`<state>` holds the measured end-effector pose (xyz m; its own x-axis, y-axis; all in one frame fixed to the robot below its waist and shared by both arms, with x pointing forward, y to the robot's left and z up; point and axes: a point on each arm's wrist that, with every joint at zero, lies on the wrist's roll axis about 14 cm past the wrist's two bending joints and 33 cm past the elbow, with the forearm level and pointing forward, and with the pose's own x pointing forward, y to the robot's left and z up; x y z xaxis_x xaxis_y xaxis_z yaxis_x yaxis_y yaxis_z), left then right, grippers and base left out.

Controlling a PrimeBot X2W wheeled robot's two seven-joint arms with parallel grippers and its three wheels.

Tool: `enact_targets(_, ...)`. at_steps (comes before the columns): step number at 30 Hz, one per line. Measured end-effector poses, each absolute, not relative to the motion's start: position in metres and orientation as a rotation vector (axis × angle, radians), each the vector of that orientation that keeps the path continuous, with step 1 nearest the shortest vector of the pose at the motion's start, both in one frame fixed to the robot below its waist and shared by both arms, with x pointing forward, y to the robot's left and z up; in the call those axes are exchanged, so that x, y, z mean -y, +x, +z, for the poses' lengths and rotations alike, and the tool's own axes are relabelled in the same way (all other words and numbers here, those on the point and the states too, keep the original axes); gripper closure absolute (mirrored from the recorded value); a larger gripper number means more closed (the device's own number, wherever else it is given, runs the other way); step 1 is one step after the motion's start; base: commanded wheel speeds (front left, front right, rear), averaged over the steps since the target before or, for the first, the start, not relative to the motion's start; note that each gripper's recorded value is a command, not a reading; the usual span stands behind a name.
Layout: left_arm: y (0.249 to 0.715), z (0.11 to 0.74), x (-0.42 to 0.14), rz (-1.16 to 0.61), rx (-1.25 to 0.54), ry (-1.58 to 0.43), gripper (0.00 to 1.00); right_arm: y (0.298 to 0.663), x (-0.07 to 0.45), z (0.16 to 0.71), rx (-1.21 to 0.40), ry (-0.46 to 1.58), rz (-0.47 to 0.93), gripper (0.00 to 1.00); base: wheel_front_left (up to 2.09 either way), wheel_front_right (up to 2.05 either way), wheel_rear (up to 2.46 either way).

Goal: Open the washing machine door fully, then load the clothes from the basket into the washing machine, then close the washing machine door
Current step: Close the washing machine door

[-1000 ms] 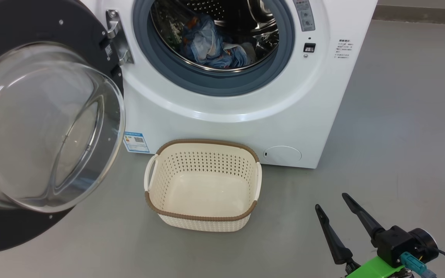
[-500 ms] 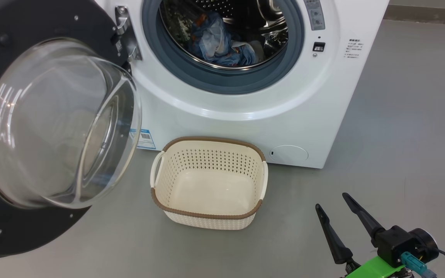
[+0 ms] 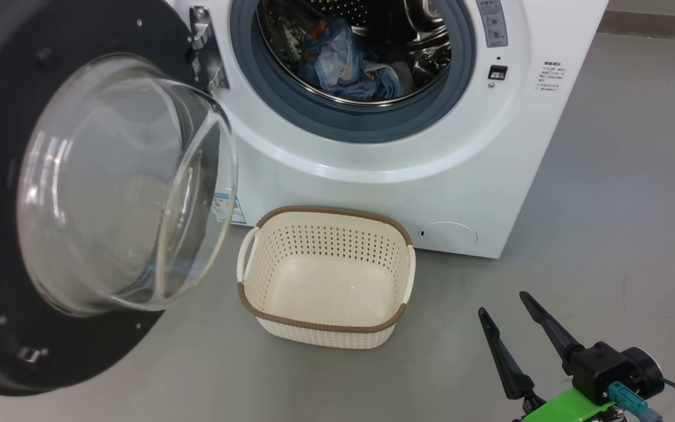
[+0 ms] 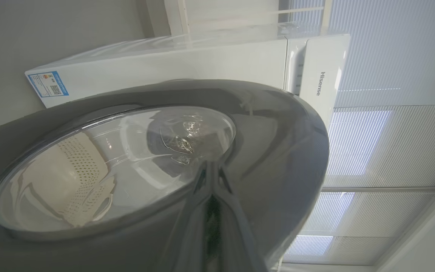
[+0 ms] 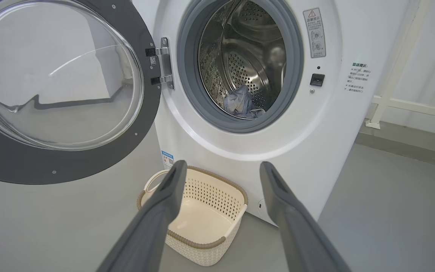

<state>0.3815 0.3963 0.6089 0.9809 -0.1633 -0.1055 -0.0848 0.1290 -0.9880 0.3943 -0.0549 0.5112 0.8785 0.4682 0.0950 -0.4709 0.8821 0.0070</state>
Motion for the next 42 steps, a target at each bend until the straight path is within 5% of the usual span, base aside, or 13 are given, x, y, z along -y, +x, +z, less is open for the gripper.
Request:
enact_targets(14, 0.378, 0.609, -0.314, -0.247, -0.385, -1.417, 1.0, 0.396, 0.059, 0.512, 0.092, 0.038, 0.471, 0.0, 0.0, 0.0, 0.0)
enact_targets(42, 0.442, 0.627, -0.185, -0.456, -0.319, -1.438, 1.0, 0.393, 0.103, 0.51, 0.088, 0.059, 0.321, 0.0, 0.0, 0.0, 0.0)
